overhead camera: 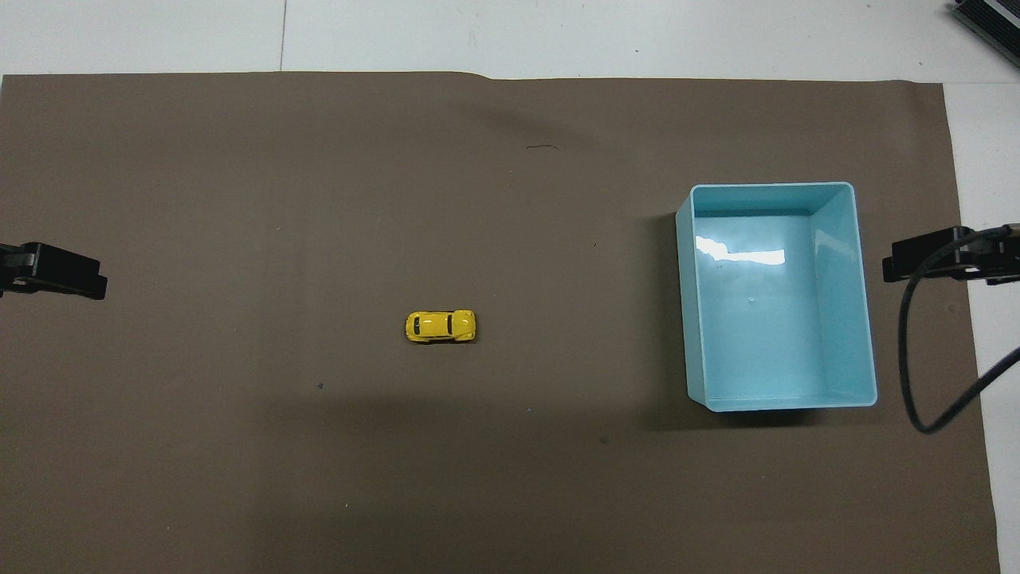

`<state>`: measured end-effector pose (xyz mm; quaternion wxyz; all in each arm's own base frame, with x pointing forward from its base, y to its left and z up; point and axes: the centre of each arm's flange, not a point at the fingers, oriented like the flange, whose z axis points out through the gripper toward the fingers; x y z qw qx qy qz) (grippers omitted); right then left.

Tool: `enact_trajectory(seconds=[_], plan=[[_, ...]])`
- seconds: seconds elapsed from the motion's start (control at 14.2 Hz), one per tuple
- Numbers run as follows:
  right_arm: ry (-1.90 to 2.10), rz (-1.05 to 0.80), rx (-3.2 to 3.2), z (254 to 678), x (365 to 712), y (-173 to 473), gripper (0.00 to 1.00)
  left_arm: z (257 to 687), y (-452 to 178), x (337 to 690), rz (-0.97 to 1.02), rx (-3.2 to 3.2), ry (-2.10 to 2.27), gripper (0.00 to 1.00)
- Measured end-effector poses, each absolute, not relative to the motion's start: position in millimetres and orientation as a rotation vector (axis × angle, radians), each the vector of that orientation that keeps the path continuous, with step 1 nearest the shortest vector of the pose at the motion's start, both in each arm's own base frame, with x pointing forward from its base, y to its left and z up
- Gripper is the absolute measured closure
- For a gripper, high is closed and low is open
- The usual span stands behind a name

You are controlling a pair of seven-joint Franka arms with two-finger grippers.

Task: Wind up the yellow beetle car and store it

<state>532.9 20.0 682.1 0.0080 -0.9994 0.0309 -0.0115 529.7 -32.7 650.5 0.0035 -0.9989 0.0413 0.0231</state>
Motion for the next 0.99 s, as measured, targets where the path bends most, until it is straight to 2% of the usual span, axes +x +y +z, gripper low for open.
enact_trajectory(seconds=[0.71, 0.99], plan=[[0.134, -0.045, -3.123, 686, 530, 7, 0.0, 650, -33, 528, 0.081, -3.131, 0.14, 0.0], [0.14, -0.045, -3.122, 686, 530, 5, 0.0, 650, -35, 528, 0.081, -3.116, 0.364, 0.0]])
